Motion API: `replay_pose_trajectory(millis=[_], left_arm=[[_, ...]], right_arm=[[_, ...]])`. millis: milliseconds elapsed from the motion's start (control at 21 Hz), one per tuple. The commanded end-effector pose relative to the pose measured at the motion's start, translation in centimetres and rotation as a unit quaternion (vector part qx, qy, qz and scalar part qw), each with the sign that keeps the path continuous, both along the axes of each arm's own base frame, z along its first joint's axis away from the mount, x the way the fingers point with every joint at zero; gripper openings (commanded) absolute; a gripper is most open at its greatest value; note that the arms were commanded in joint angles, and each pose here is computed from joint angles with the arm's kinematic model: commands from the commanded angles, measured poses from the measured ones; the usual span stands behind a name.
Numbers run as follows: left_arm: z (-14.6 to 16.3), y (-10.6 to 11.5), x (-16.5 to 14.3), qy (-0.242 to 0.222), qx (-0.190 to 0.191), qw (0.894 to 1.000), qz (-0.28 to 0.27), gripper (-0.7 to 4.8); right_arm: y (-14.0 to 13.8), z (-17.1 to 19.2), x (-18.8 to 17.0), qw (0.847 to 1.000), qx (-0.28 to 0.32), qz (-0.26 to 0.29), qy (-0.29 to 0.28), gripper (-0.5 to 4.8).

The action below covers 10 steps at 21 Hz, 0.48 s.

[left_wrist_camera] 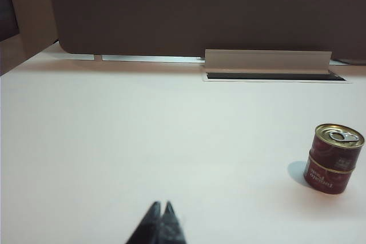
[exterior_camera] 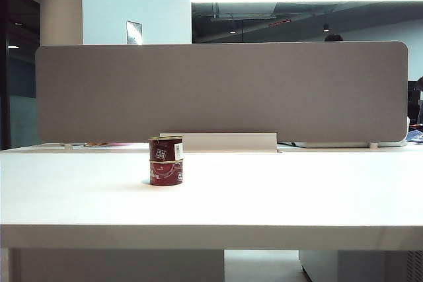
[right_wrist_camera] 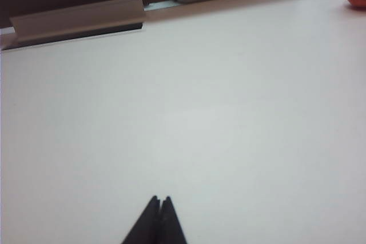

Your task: Stack a can of tomatoes on the right onto the can of tomatoes on the left.

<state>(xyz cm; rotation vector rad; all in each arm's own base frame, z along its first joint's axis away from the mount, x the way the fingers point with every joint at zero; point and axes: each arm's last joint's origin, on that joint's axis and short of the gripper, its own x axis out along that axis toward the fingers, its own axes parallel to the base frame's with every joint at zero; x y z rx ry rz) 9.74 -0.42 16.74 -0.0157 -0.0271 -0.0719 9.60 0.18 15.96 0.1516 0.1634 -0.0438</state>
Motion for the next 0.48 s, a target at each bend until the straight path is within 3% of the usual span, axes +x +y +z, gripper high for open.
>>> replay_pose_trajectory(millis=[48,476], left_arm=[[0.22,0.00,-0.02,-0.007,0.000,1.000,-0.002,-0.06],[0.22,0.00,-0.02,-0.007,0.000,1.000,-0.002,-0.06]], right_arm=[[0.01,-0.39,-0.04,1.000,-0.001,0.002,-0.021,-0.08],[-0.30,-0.78,0.09,0.999,-0.034,-0.003,-0.020,-0.08]])
